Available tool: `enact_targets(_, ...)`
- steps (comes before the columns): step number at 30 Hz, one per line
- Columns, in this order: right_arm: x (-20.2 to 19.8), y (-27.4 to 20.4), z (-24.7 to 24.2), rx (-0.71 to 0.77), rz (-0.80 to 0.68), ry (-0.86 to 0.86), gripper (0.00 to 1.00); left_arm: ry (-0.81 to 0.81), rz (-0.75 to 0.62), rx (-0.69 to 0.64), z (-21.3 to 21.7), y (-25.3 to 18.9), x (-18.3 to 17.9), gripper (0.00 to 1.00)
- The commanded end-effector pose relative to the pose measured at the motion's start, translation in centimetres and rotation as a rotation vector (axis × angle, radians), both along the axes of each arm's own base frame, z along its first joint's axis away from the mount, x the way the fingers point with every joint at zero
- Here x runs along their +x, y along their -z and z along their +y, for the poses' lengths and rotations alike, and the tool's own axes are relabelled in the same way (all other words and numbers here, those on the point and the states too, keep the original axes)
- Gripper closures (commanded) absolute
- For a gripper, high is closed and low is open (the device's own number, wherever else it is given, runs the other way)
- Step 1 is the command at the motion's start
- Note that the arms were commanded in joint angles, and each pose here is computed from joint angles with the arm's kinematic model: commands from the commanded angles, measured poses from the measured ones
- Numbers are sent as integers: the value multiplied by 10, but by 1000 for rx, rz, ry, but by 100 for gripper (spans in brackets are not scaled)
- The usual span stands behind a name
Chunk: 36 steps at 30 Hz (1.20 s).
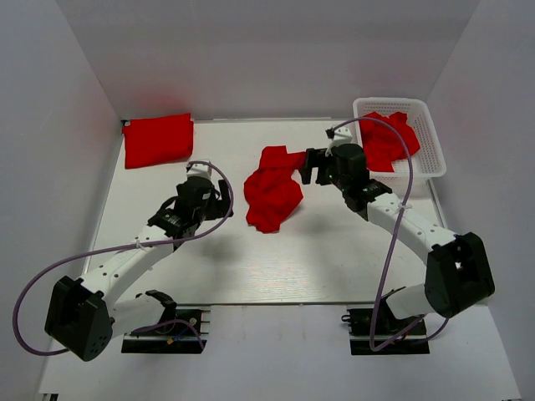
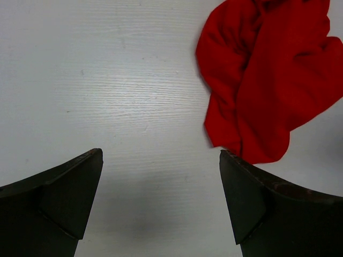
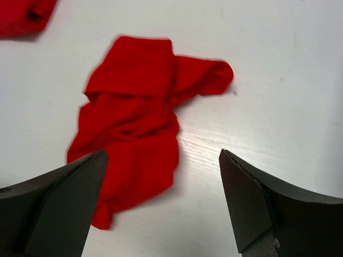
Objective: Fold and stack the t-shirts
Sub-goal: Move the tshirt to the center of the board, then flatten out the tshirt
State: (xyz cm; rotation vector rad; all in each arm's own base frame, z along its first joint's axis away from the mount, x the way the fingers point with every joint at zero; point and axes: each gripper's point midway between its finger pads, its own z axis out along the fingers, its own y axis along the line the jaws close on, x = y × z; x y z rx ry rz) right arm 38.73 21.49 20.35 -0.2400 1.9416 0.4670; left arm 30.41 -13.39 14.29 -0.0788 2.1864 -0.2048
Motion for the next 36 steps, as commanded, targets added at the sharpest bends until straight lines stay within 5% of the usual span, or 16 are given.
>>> enact_targets(1, -2, 22, -24, -53, 58, 115, 10, 100, -19, -35, -16, -4, 0, 0)
enact_targets(13, 9, 25, -3, -24, 67, 45, 10, 310, 3, -131, -67, 5, 11, 0)
enact_targets(22, 64, 20, 33, 3, 56, -2, 10, 427, 16, -195, -122, 9, 62, 2)
enact_targets(30, 114, 27, 72, 48, 71, -73, 10, 433, 99, -164, -137, 46, 86, 29)
enact_targets(36, 136, 46, 90, 88, 133, -110, 13, 493, 103, -180, -147, 47, 86, 63)
